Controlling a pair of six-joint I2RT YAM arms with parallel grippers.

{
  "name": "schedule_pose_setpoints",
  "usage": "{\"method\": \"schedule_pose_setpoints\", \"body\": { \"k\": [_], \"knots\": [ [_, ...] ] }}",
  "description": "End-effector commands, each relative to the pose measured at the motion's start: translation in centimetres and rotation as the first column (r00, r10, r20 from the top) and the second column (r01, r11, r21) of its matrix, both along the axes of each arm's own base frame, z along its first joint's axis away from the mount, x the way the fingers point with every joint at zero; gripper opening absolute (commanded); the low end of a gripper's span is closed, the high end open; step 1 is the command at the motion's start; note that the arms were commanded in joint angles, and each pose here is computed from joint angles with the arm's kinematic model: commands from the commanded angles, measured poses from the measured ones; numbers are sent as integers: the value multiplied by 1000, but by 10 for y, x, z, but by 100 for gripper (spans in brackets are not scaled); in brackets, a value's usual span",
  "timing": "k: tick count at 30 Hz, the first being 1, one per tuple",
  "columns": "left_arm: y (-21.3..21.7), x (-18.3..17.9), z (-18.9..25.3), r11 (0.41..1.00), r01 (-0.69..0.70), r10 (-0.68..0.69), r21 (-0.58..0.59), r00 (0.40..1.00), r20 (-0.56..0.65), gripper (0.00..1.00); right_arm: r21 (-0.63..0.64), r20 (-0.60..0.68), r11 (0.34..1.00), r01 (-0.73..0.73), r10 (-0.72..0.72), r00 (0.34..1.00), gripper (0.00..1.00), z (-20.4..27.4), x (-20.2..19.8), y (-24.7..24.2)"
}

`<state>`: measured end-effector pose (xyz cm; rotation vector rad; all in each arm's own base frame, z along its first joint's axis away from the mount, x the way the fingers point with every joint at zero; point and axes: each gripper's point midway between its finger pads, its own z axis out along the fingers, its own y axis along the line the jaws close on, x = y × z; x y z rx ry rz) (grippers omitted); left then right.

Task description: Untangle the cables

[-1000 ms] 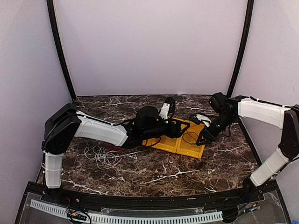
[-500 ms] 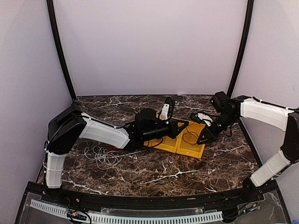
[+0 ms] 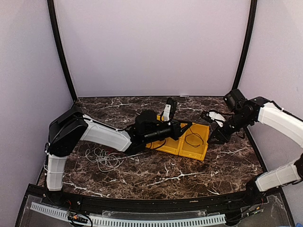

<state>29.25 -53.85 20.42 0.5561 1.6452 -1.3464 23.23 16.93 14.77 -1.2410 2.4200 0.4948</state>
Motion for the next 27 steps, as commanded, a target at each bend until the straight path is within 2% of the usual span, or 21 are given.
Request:
{"method": "schedule_pose_setpoints", "body": {
  "k": [1,6,10,13,18,23,27],
  "knots": [
    [-18,-29,20,991,132,-130,-22,988,81,0,-5,188,999,40,-39,981,41,41,17,-13],
    [-29,-40,20,978,210,-209,-2,974,89,0,89,425,990,108,-135,895,41,102,34,-42],
    [-32,-41,-2,974,225,-226,13,974,26,0,141,506,975,171,-220,834,41,122,46,-58],
    [-29,-31,-28,984,170,-168,54,985,-41,0,180,502,960,215,-277,819,41,118,57,-60],
    [-25,-14,-61,983,94,-84,157,994,-66,0,226,459,948,222,-305,834,41,97,67,-52],
    [-16,20,-78,965,-80,102,249,992,-76,0,276,432,940,203,-310,847,42,80,64,-44],
    [-24,29,-86,953,-93,121,289,990,-78,0,277,415,941,195,-300,859,42,68,60,-43]
  ]
}}
